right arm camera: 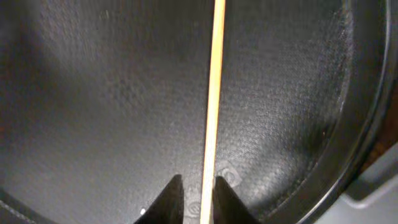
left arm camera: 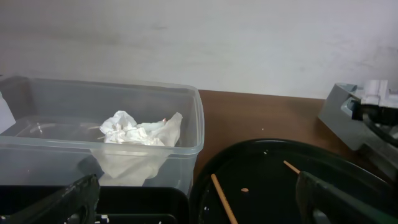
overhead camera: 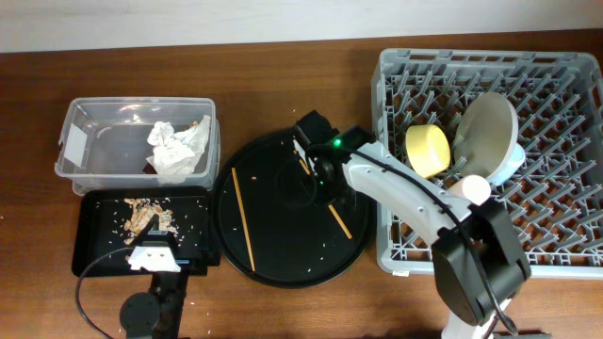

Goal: Sort waste into correct bins and load items into the dishwasher rack
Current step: 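Grasp a chopstick from the round tray with the right gripper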

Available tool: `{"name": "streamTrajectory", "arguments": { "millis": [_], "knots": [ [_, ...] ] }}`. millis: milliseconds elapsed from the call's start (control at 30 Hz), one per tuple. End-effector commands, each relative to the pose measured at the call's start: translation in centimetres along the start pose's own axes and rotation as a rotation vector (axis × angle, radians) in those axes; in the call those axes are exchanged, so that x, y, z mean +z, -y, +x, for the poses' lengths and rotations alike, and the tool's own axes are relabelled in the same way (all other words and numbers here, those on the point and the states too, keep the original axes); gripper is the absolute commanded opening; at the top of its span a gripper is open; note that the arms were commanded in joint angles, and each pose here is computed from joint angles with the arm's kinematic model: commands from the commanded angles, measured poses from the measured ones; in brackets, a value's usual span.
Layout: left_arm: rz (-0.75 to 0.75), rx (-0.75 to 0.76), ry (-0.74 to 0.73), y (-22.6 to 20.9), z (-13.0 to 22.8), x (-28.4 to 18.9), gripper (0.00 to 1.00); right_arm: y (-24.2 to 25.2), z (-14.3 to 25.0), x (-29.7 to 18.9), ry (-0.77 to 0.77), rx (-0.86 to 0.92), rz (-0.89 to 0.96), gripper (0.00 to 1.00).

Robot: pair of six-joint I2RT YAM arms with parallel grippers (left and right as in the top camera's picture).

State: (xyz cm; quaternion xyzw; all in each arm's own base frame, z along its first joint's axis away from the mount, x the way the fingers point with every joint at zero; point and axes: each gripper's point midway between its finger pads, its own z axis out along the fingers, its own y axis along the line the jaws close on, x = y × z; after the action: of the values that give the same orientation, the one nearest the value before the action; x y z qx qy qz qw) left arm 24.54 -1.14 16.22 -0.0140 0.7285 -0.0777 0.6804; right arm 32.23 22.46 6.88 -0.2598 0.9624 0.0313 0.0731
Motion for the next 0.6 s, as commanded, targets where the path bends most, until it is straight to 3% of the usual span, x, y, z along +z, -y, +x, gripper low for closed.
{"name": "streamTrajectory", "arguments": {
  "millis": [0, 200, 233, 267, 333, 467, 567],
  "knots": [
    [0.007, 0.016, -0.001, 0.1, 0.2, 0.0, 0.99, -0.2, 0.3, 1.7, -0.036, -0.034, 0.0, 0.27],
    [0.007, 0.016, -0.001, 0.1, 0.2, 0.0, 0.99, -0.1, 2.3, 7.4, -0.177, -0.03, -0.002, 0.28],
    [0.007, 0.016, -0.001, 0.1, 0.2, 0.0, 0.99, -0.1, 2.6, 7.8, -0.195, -0.025, 0.0, 0.21],
    [0.007, 0.016, 0.0, 0.1, 0.2, 0.0, 0.99, -0.1, 2.9, 7.8, -0.206, -0.025, 0.0, 0.07],
    [0.007, 0.016, -0.001, 0.1, 0.2, 0.0, 0.99, 0.0, 3.4, 7.3, -0.226, -0.024, 0.001, 0.04],
    [0.007, 0.016, -0.001, 0.1, 0.2, 0.0, 0.99, 0.6, 1.4, 1.3, -0.079, 0.001, -0.003, 0.04],
    [0.007, 0.016, 0.0, 0.1, 0.2, 0.0, 0.99, 4.7, -0.1, -4.8, 0.096, 0.161, 0.015, 0.04]
  ]
}}
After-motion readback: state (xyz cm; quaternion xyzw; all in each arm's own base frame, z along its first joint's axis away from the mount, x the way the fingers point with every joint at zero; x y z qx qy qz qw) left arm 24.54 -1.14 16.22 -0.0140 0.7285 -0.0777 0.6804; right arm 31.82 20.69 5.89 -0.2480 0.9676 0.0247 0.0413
